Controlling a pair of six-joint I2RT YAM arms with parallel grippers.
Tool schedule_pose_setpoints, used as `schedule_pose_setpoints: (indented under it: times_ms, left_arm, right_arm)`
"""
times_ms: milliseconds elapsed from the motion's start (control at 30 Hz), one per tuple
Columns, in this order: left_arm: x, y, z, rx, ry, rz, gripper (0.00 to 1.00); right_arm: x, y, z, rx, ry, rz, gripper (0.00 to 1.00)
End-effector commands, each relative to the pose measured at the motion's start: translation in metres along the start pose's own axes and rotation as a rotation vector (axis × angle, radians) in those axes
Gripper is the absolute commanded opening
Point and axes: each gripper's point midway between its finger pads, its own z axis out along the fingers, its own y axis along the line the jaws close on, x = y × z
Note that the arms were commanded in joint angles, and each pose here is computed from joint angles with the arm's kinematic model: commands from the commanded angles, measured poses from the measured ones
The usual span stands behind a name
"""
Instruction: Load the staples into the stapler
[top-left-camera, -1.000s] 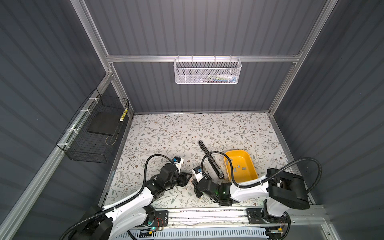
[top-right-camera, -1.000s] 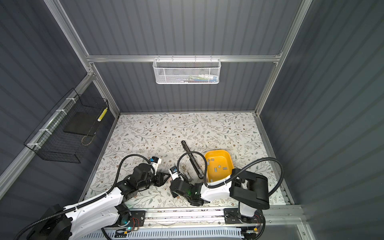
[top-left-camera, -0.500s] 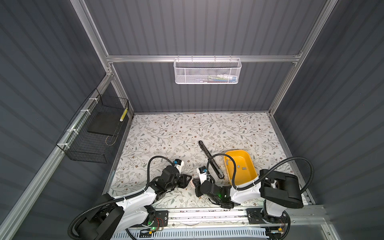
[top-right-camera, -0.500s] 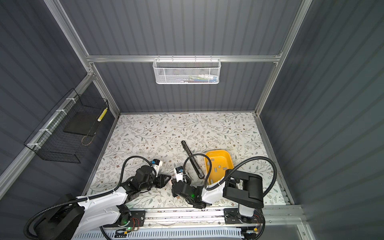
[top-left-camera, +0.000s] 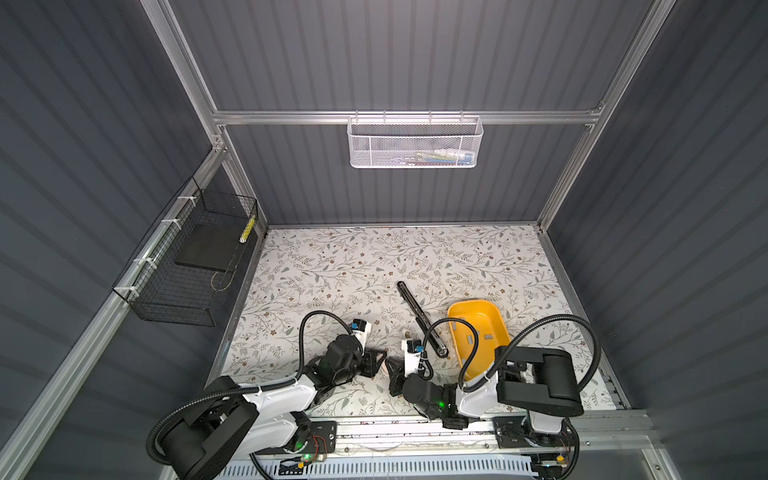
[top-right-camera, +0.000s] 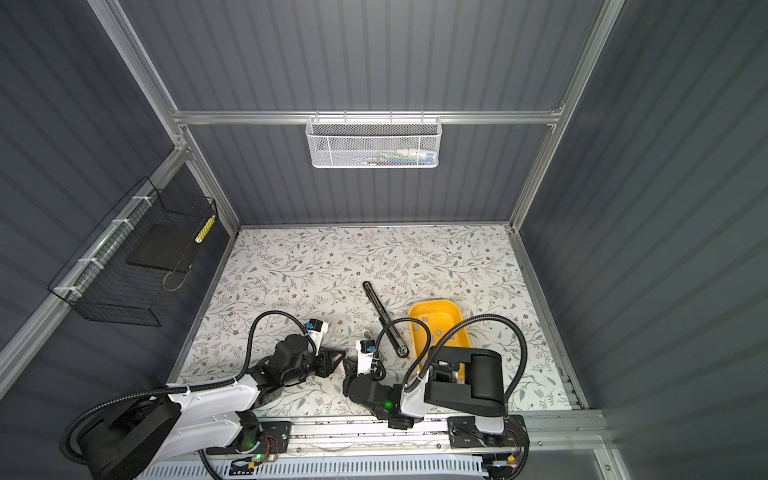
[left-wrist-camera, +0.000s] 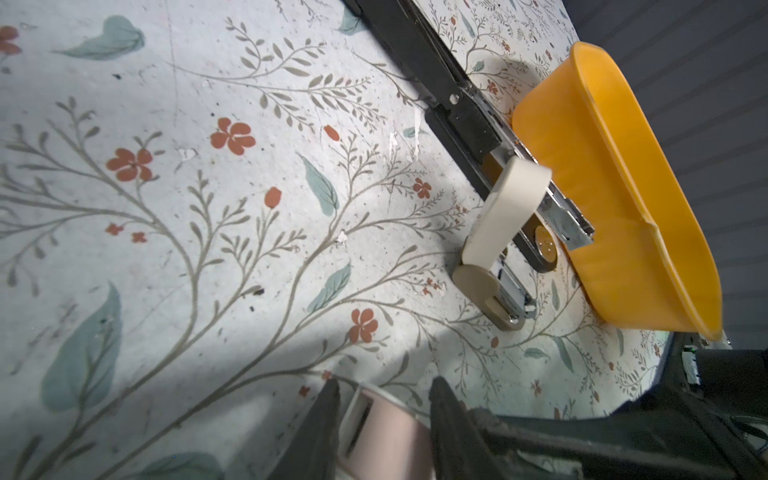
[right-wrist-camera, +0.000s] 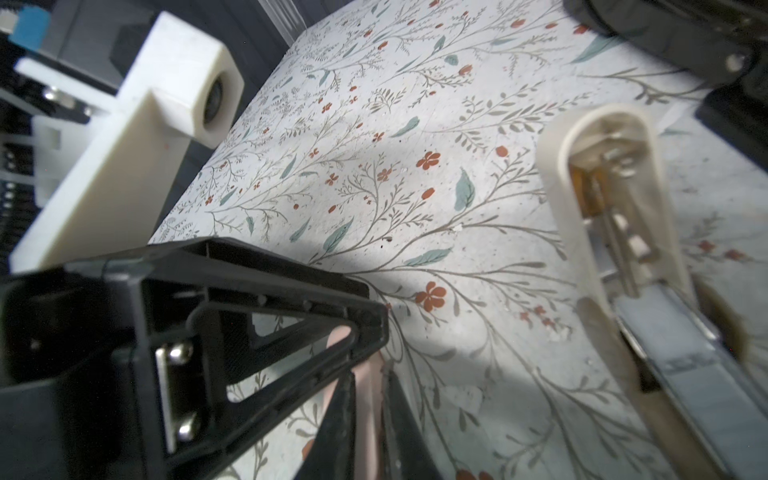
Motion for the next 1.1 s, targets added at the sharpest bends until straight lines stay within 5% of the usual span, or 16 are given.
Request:
schedule_pose_setpoints:
  times_ms: [0, 333, 800, 1067]
  left_arm:
    - [0.037, 0.024, -0.001, -0.086, 0.116, -0.004, 0.36]
    - [0.04, 0.015, 0.011, -0.055, 0.133, 0.017, 0.37]
    - [0.021, 0.015, 0.009, -0.132, 0.132, 0.015, 0.43]
    - [-0.018, 0.008, 0.0, -0.117, 0.09, -0.051, 0.49]
  right_arm:
    - [0.106, -0.113, -0.027, 0.248, 0.379, -0.309, 0.13]
    - [0.11, -0.134, -0.035, 0.246, 0.349, -0.29, 0.16]
    - [0.038, -0.065, -0.02, 0.225, 0.296, -0.324, 0.28]
    - [-0.011, -0.039, 0.0, 0.168, 0.261, -0.279, 0.31]
